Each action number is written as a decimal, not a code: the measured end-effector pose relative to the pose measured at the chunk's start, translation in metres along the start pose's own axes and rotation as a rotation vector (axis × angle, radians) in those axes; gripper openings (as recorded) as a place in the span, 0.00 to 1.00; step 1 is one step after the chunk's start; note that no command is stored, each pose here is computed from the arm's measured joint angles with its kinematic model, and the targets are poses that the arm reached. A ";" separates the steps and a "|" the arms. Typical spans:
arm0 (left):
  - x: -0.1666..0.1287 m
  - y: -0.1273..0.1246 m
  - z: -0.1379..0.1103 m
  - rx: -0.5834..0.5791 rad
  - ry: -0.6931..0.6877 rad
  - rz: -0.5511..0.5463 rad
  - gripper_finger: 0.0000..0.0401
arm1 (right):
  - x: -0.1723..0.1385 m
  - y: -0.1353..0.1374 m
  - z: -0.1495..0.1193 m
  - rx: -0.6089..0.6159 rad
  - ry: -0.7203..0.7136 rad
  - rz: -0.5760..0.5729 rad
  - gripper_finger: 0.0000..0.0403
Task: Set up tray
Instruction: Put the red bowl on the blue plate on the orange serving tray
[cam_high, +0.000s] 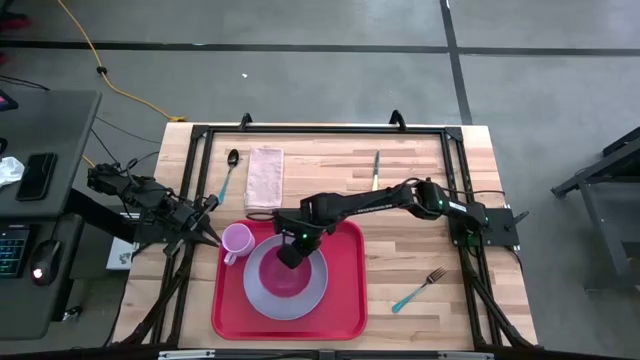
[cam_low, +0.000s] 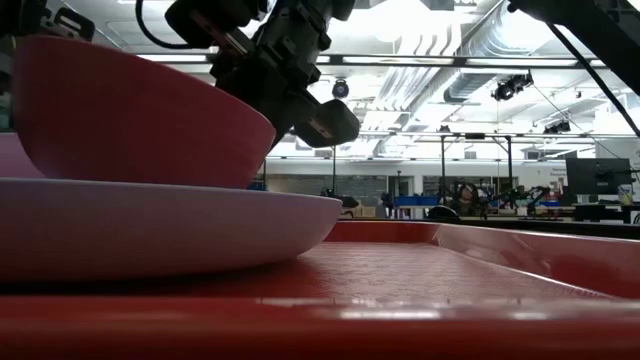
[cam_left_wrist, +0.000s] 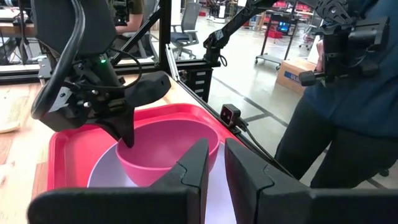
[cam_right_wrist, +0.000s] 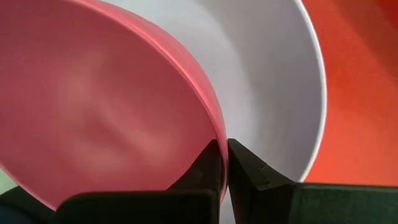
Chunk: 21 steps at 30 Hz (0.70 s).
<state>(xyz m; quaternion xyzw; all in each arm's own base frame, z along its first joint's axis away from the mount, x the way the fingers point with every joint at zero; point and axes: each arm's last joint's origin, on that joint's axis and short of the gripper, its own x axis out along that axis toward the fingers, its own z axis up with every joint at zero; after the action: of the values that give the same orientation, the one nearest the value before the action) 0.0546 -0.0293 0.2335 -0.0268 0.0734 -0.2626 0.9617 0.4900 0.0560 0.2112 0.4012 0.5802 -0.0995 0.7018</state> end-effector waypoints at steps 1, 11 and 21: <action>0.000 0.000 0.000 0.000 0.000 0.000 0.21 | 0.000 0.000 0.000 0.000 0.000 0.000 0.00; 0.000 0.000 0.000 0.000 0.000 0.000 0.21 | 0.000 0.000 0.000 -0.007 0.003 0.002 0.00; 0.000 0.000 0.000 0.000 -0.001 0.000 0.21 | 0.000 0.000 0.000 -0.007 0.005 0.005 0.07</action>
<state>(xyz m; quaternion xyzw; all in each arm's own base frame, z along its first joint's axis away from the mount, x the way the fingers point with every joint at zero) 0.0546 -0.0293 0.2336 -0.0269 0.0729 -0.2626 0.9618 0.4901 0.0559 0.2111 0.4001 0.5814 -0.0948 0.7020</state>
